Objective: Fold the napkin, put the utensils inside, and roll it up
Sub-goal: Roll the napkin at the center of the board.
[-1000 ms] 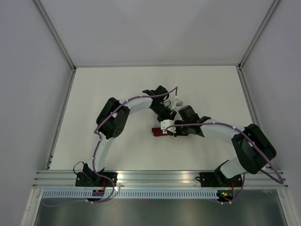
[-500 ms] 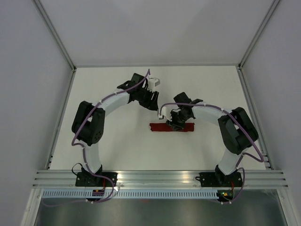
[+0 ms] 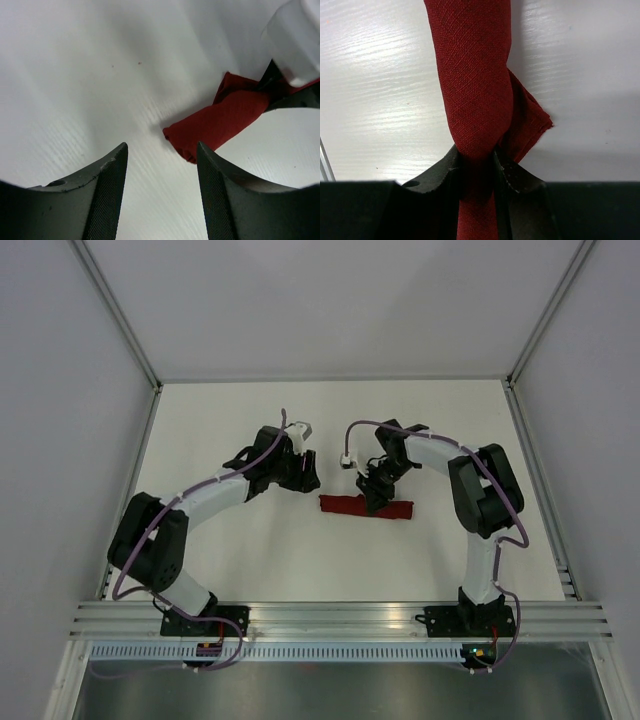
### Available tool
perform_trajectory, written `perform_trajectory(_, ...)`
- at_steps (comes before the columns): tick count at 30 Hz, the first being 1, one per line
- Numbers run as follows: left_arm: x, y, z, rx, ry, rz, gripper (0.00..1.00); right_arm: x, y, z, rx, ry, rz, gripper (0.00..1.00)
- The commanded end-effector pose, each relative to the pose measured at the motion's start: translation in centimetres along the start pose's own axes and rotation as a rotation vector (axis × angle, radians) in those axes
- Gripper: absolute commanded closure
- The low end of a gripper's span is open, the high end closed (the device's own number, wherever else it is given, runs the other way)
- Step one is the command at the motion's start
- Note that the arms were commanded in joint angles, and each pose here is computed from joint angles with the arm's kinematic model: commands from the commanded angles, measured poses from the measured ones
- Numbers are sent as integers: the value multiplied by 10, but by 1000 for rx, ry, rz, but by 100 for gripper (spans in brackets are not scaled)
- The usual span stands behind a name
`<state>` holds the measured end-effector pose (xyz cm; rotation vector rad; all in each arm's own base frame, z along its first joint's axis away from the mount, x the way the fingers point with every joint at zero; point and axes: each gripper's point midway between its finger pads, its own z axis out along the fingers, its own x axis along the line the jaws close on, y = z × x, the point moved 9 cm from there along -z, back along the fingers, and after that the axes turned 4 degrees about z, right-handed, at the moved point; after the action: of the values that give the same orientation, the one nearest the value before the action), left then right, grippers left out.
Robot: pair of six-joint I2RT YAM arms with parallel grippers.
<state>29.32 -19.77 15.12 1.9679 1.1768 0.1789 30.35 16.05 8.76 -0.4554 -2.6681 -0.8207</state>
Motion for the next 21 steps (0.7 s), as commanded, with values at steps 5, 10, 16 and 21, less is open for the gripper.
perform_trajectory(5, -27, 7, -24, -239, 50, 80, 39, -7, -34, 25, 157, 107, 135, 73)
perform_trajectory(10, -63, -4, -27, -324, 88, 305, 36, -13, -33, 27, 176, 144, 158, 73)
perform_trajectory(16, -92, -13, -25, -392, 85, 556, 34, -20, -34, 30, 186, 198, 199, 73)
perform_trajectory(21, -111, -26, -18, -404, 71, 784, 34, -24, -37, 33, 211, 261, 222, 73)
